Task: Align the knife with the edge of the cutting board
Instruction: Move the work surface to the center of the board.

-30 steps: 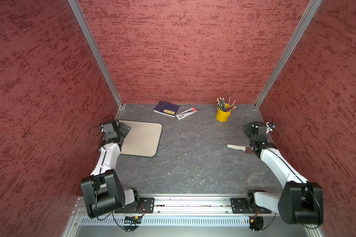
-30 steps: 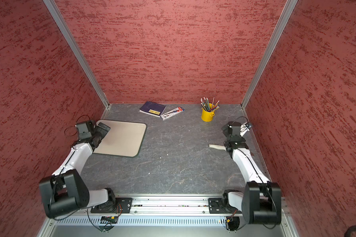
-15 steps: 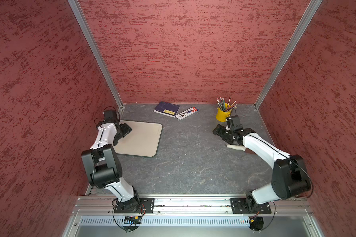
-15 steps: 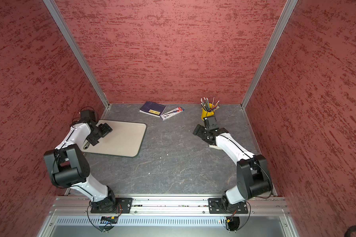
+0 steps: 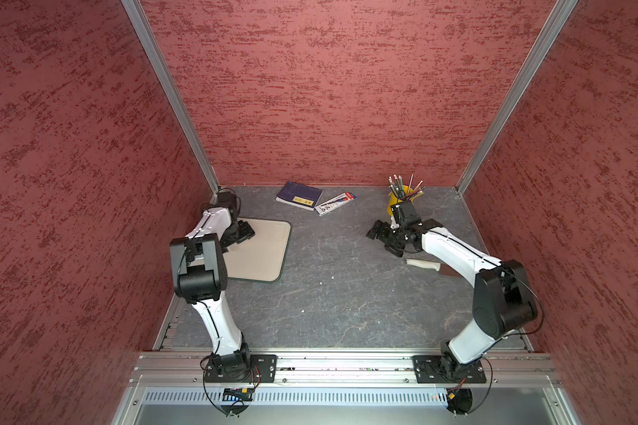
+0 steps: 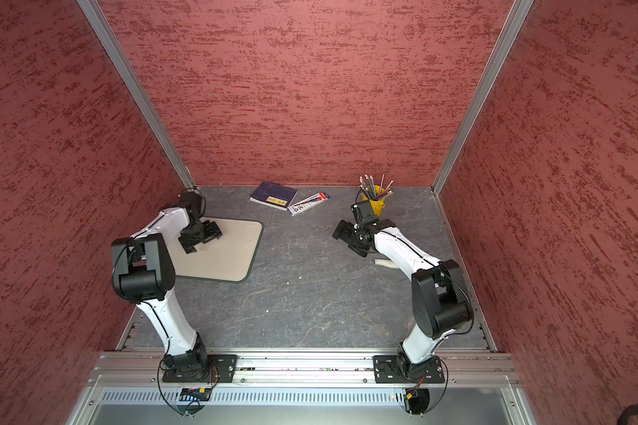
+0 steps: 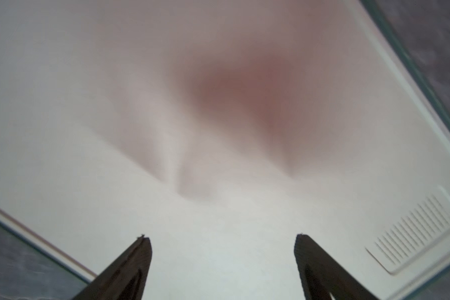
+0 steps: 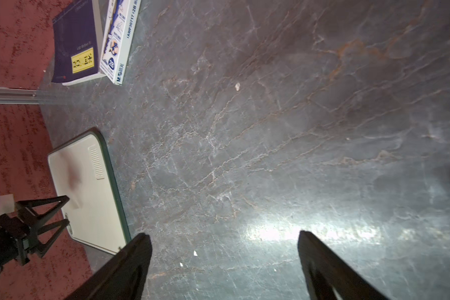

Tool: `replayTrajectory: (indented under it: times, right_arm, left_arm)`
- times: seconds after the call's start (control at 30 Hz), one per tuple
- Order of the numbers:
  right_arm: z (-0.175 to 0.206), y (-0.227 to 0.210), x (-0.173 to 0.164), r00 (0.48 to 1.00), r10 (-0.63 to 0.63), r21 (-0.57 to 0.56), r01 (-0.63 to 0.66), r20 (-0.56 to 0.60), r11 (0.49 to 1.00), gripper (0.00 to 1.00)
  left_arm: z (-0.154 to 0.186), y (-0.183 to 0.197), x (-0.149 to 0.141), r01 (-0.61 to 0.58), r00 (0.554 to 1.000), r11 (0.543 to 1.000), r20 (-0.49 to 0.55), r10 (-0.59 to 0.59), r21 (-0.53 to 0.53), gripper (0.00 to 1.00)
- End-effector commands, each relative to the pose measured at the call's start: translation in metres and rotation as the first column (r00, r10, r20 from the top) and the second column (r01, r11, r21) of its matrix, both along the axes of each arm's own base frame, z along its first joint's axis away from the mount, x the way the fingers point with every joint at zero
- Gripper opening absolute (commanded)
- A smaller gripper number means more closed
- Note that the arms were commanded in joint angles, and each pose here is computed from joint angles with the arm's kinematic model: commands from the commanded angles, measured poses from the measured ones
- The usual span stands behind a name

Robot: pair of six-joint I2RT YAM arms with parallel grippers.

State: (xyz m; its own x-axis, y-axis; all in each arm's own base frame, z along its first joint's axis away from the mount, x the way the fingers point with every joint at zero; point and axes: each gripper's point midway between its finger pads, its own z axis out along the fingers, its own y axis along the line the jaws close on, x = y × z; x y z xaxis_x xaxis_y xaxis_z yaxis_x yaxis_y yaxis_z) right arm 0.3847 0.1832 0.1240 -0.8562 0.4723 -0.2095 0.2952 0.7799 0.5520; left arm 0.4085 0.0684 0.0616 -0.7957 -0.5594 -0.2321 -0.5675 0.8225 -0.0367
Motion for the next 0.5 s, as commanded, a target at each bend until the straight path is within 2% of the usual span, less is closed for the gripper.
replayTrajectory:
  times: [0.0, 0.1, 0.17, 0.33, 0.47]
  right_arm:
    - [0.018, 0.011, 0.010, 1.000, -0.016, 0.045, 0.015, 0.014, 0.999, 0.94]
    - [0.023, 0.015, 0.016, 0.999, -0.030, 0.064, 0.028, 0.026, 0.998, 0.94]
    - [0.025, 0.016, 0.019, 0.999, -0.043, 0.074, 0.040, 0.031, 0.996, 0.94]
    - [0.024, 0.017, 0.020, 0.998, -0.058, 0.087, 0.055, 0.025, 0.995, 0.94]
    - [0.021, 0.016, 0.017, 0.998, -0.061, 0.084, 0.059, 0.019, 0.995, 0.94]
  left_arm:
    - [-0.007, -0.057, -0.002, 0.125, 0.992, 0.988, -0.015, -0.127, -0.090, 0.87]
    - [-0.019, -0.117, -0.007, 0.214, 0.975, 0.950, -0.005, -0.221, -0.230, 0.78]
    - [-0.028, -0.148, -0.015, 0.262, 0.961, 0.926, -0.014, -0.277, -0.273, 0.78]
    - [-0.052, -0.171, -0.031, 0.265, 0.947, 0.911, -0.089, -0.307, -0.317, 0.78]
    - [-0.056, -0.180, -0.036, 0.274, 0.939, 0.900, -0.107, -0.326, -0.338, 0.78]
